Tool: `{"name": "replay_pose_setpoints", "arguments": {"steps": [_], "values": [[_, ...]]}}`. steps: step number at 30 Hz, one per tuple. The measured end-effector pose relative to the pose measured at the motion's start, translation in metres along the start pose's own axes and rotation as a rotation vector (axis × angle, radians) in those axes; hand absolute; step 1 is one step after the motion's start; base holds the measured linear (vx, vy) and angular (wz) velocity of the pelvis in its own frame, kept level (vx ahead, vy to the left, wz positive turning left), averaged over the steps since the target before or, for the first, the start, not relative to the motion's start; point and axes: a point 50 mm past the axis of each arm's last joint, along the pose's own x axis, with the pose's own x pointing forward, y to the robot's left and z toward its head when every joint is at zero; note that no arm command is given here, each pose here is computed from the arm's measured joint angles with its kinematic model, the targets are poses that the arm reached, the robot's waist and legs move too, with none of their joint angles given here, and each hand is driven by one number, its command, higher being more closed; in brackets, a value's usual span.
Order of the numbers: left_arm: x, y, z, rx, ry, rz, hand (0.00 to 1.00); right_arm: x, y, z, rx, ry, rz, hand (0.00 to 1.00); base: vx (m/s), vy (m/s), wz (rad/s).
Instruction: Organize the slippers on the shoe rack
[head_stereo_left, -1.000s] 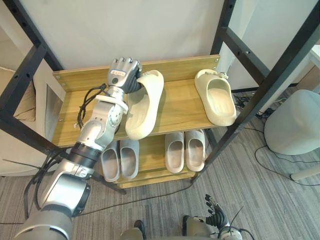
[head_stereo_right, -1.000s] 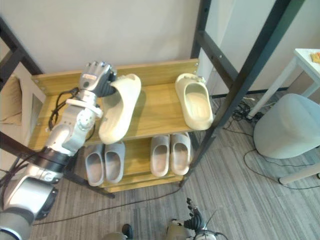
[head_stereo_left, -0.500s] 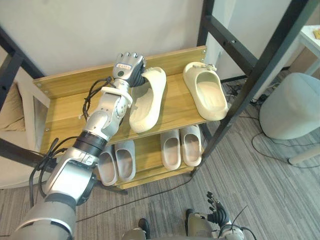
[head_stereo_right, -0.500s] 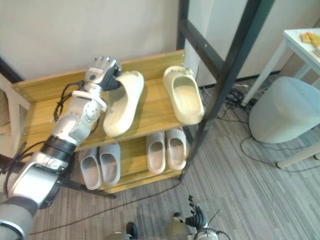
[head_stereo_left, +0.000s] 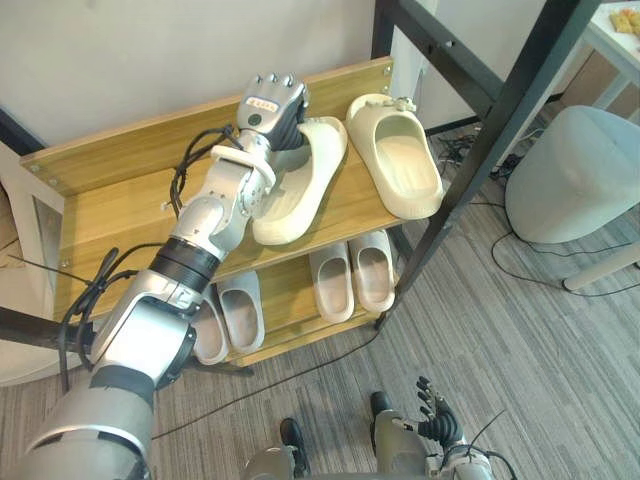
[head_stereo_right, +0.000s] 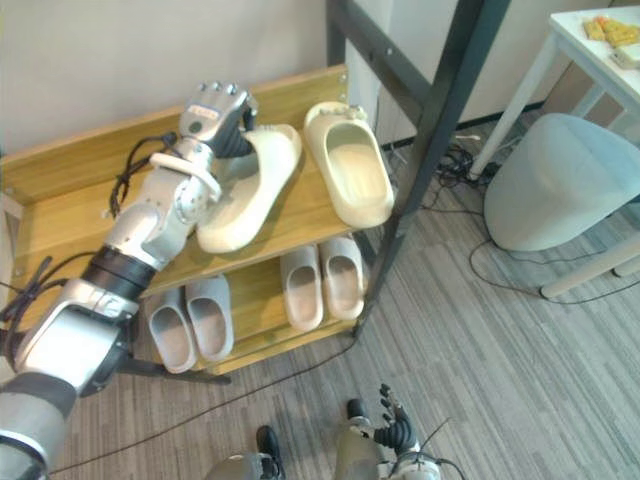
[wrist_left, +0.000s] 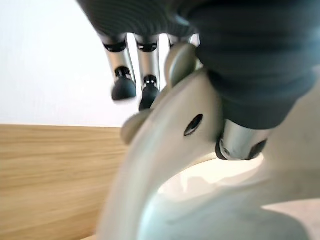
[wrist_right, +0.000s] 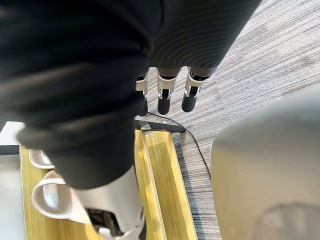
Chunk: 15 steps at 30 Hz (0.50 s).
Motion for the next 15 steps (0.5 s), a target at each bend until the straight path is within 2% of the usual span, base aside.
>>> {"name": "replay_pose_setpoints", "arguments": {"steps": [7, 15], "values": [[0.005, 0.002, 0.008, -0.010, -0.017, 0.006, 0.00, 0.000, 0.000, 0.001, 0.000, -0.008, -0.005, 0.00, 0.00, -0.001, 0.02], [0.010, 0.002, 0.017, -0.098, 0.008, 0.032, 0.00, 0.000, 0.000, 0.002, 0.000, -0.012, -0.003, 0.00, -0.01, 0.004, 0.08]]}}
